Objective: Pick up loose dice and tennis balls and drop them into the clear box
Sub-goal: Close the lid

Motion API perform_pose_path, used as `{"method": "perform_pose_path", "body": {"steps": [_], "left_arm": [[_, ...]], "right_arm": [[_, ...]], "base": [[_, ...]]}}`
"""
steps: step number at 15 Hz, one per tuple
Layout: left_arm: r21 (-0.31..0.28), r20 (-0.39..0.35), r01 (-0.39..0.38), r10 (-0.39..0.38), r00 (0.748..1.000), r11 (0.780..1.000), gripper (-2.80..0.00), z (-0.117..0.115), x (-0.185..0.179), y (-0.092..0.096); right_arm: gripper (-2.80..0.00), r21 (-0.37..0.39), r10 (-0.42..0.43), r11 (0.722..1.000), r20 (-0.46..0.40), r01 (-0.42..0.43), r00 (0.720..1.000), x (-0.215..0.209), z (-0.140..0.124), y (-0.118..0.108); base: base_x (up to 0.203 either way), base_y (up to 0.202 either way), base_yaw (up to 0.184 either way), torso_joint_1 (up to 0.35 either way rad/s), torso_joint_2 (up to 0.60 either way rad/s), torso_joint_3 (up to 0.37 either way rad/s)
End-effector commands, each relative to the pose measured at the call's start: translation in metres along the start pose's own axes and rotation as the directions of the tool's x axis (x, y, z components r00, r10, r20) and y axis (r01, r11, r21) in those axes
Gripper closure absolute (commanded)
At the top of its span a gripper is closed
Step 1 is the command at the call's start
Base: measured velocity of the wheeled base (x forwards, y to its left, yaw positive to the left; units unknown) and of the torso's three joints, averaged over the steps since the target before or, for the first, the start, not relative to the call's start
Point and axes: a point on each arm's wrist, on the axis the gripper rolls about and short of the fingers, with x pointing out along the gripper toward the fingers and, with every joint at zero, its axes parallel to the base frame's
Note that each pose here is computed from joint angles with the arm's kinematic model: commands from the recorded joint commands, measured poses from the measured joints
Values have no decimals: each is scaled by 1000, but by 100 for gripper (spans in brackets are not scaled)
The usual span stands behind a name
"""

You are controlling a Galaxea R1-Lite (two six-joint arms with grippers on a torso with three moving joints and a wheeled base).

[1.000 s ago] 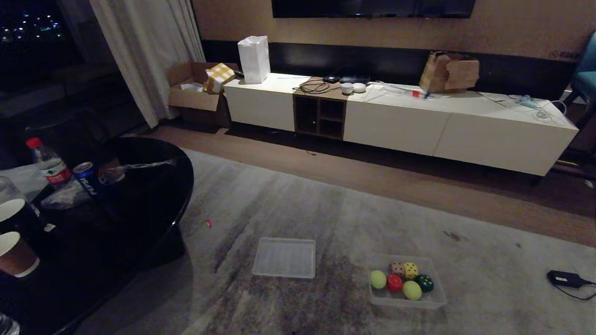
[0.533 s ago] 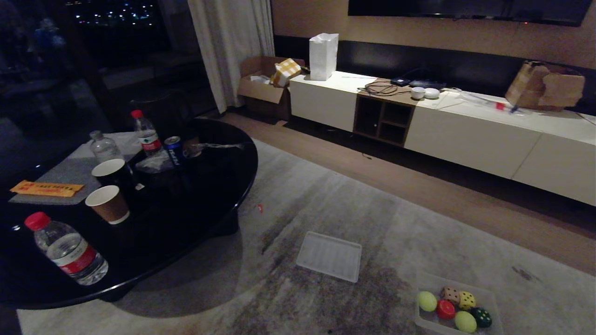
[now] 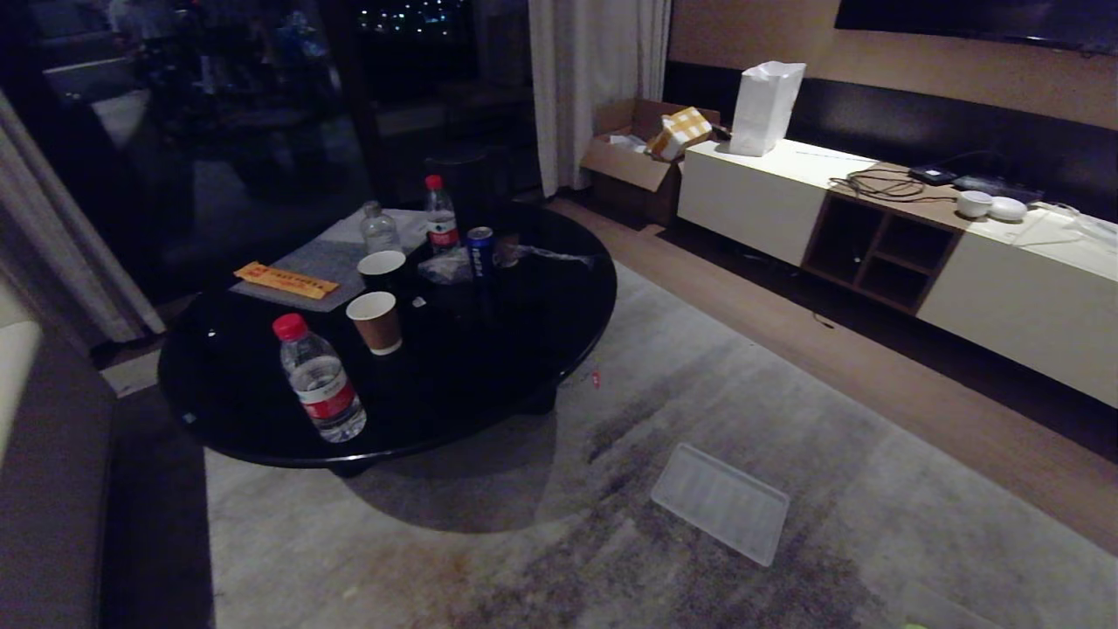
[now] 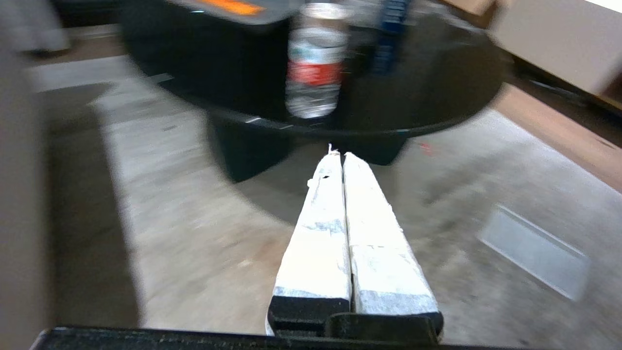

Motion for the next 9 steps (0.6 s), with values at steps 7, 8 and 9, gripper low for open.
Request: {"method": "perform_pose_path", "body": {"steps": [7,8,9], "left_arm": [[-1,-2,-1,1,1000,1000,0,0,0,0],[-1,-2,-3,3,1000,1000,0,0,0,0],[-3,-1,-3,3,1000,1000,0,0,0,0]], "right_arm": [[0,-1,1,1000,-1,-1,1000,0,0,0],[0,-1,1,1000,-1,-1,1000,0,0,0],[0,-1,1,1000,-1,-1,1000,0,0,0]], "base": [[1,-7,136,2,2,2],[0,0,0,0,0,0],[0,0,0,0,0,0]]}}
